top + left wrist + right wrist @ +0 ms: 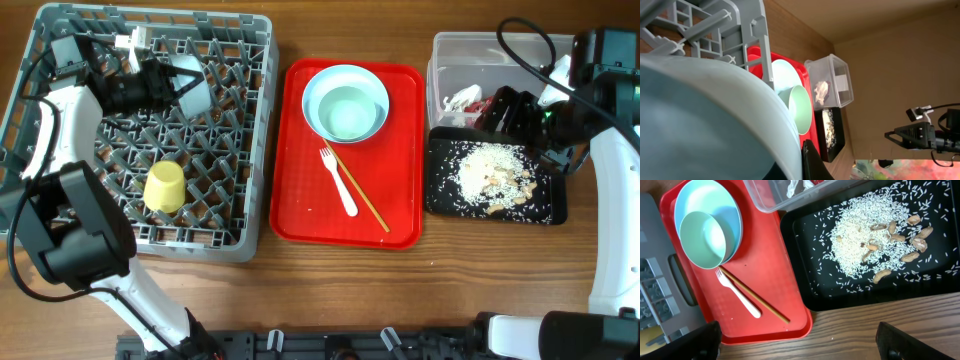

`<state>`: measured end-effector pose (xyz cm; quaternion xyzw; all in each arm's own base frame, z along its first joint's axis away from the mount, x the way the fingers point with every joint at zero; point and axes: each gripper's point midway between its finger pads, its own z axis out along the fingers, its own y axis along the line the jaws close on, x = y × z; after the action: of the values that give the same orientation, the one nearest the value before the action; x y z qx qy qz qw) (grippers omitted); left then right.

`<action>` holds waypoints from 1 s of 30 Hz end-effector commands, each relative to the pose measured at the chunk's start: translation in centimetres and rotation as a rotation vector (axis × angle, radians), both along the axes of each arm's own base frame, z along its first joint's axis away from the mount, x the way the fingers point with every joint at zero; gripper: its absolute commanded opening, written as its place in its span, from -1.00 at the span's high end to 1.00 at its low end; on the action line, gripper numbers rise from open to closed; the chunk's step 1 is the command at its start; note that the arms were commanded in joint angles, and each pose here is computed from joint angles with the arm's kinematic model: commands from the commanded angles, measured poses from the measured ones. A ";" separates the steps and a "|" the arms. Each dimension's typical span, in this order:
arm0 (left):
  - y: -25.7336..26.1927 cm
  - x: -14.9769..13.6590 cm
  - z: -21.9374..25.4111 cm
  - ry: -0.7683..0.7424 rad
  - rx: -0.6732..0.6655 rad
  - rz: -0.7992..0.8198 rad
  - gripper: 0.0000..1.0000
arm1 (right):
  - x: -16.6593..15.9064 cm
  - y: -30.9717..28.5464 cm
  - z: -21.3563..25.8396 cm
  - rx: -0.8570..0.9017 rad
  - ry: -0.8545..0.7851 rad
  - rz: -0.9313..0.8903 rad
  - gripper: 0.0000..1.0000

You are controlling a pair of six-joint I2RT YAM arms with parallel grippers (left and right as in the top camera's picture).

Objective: Sort waste into correct bins and load items into the dishwasher rack
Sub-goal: 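Carry the small bowl into the rack and release it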

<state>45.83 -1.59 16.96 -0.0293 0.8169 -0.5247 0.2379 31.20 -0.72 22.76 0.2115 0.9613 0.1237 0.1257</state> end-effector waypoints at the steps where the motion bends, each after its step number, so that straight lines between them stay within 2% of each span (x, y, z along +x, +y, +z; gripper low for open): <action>1: 2.1 0.0 -1.7 0.054 0.030 0.051 0.89 | 0.1 0.1 0.8 0.008 -0.025 0.003 -1.00; 4: 4.3 -0.6 -1.8 0.092 0.015 0.102 0.60 | 0.1 0.1 0.8 0.008 -0.026 0.003 -1.00; 5: 5.0 -0.9 -2.0 0.115 0.009 0.120 0.28 | 0.1 0.1 0.8 0.008 -0.027 0.002 -1.00; 7: 6.4 -1.8 -3.0 0.192 0.035 0.164 -0.03 | 0.1 0.1 0.8 0.008 -0.028 0.003 -1.00; 8: 7.1 -2.3 -3.8 0.235 0.063 0.187 -0.32 | 0.1 0.1 0.8 0.008 -0.027 0.002 -0.99; 9: 7.9 -2.8 -4.5 0.273 0.094 0.207 -0.37 | 0.1 0.1 0.8 0.008 -0.028 0.003 -1.00; 10: 8.4 -3.2 -4.9 0.298 0.111 0.223 -0.52 | 0.1 0.1 0.8 0.008 -0.027 0.003 -1.00; 14: 10.1 -4.0 -4.9 0.328 0.098 0.265 -0.95 | 0.1 0.1 0.8 0.007 -0.027 0.003 -1.00; 19: 12.3 -4.8 -2.9 0.298 0.104 0.327 -1.00 | 0.1 0.1 0.8 0.006 -0.027 0.007 -1.00; 23: 11.5 -5.1 1.3 0.198 0.150 0.330 -1.00 | 0.1 -0.1 0.8 -0.005 -0.026 0.007 -1.00; 26: 8.8 -5.0 3.8 0.127 0.186 0.279 -1.00 | 0.0 -0.5 0.7 -0.028 -0.020 0.001 -0.99; 30: 2.9 -4.7 3.8 0.118 0.349 0.172 -1.00 | -0.3 -1.0 0.5 -0.056 -0.007 -0.008 -1.00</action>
<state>40.85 5.45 20.66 -0.1348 0.8738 -0.3955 0.2489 31.07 -0.91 22.68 0.2124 0.9622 0.1173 0.1239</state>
